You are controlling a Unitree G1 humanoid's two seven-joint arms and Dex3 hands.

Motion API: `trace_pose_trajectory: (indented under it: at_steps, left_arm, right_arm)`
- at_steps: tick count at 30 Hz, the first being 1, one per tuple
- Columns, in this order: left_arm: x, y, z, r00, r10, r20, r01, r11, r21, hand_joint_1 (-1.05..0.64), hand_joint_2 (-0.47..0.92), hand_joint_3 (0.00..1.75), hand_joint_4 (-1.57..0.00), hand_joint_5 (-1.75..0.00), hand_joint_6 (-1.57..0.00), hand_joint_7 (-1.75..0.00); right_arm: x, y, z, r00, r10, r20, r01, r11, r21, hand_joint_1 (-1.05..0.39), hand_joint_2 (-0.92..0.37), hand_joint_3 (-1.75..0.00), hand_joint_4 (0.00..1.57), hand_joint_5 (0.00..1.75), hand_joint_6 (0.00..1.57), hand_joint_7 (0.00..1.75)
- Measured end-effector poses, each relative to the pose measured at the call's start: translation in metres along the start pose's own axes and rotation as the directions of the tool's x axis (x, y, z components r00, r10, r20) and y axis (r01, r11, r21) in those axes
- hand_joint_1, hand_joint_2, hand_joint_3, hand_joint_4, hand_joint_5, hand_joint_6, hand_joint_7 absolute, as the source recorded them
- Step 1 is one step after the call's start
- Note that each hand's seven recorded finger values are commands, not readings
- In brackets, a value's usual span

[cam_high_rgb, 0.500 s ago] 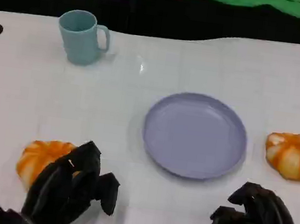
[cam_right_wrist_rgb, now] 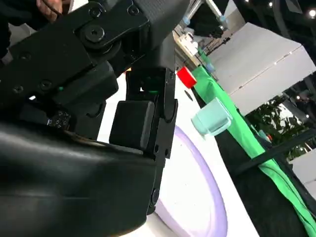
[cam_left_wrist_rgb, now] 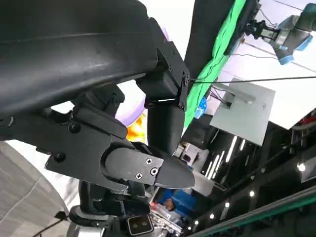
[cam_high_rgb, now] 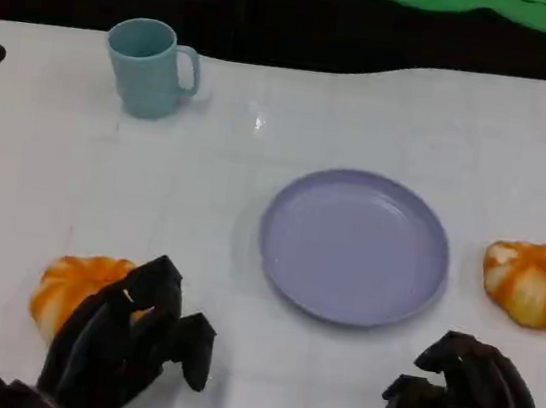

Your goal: Grasp the bread from the table and place it into the plate.

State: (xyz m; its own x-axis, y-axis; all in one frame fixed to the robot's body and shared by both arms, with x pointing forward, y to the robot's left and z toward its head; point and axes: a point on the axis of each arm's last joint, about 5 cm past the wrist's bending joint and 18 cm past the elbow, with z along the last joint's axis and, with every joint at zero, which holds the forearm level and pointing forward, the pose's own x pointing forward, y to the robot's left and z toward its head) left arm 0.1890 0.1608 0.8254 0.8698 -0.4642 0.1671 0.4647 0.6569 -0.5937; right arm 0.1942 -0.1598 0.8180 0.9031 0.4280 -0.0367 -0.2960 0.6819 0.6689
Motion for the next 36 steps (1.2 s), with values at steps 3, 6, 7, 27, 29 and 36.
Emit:
trace_pose_trajectory:
  at_steps: [3, 6, 7, 27, 29, 36]
  left_arm:
    - [0.000, 0.000, -0.001, 1.000, 0.002, -0.008, -0.002, 1.000, -0.016, -0.74, 0.92, 0.13, -0.92, -1.75, -0.69, -1.75]
    - [0.000, -0.001, -0.002, 1.000, 0.001, -0.013, -0.002, 1.000, -0.027, -0.74, 0.92, 0.13, -0.92, -1.75, -0.68, -1.75]
    - [0.000, -0.001, -0.002, 1.000, 0.002, -0.014, -0.002, 1.000, -0.028, -0.75, 0.92, 0.13, -0.91, -1.75, -0.68, -1.74]
    - [0.001, 0.005, 0.024, 1.000, -0.010, 0.004, 0.008, 0.946, 0.325, -0.74, 0.92, 0.31, -0.45, -1.32, -0.53, -0.51]
    - [0.002, 0.007, 0.034, 0.999, -0.031, -0.017, 0.036, 0.898, 0.438, -0.74, 0.92, 0.32, -0.45, -1.24, -0.52, -0.44]
    - [0.004, 0.000, 0.058, 0.997, -0.025, -0.073, 0.068, 0.722, 0.689, -0.59, 0.92, 0.22, -0.39, -0.91, -0.36, -0.20]
  right_arm:
    - [0.000, -0.0001, 0.000, 1.000, 0.000, 0.000, 0.000, 1.000, 0.000, -1.05, -0.72, 0.00, 1.57, 0.75, 1.57, 0.36]
    - [0.000, -0.0001, 0.000, 1.000, 0.000, 0.000, 0.000, 1.000, 0.000, -1.05, -0.72, 0.00, 1.57, 0.75, 1.57, 0.36]
    - [0.000, -0.0001, 0.000, 1.000, 0.000, 0.000, 0.000, 1.000, 0.000, -1.05, -0.72, 0.00, 1.57, 0.75, 1.57, 0.37]
    - [0.000, 0.0002, 0.001, 1.000, -0.002, 0.002, 0.002, 1.000, -0.009, -1.05, -0.72, 0.00, 1.57, 0.75, 1.57, 0.37]
    - [0.000, 0.0003, 0.000, 1.000, -0.001, 0.000, 0.001, 1.000, -0.007, -1.05, -0.72, 0.00, 1.57, 0.75, 1.57, 0.36]
    - [0.001, 0.0004, 0.000, 1.000, 0.004, -0.002, -0.004, 1.000, -0.003, -1.05, -0.71, 0.00, 1.57, 0.73, 1.57, 0.37]
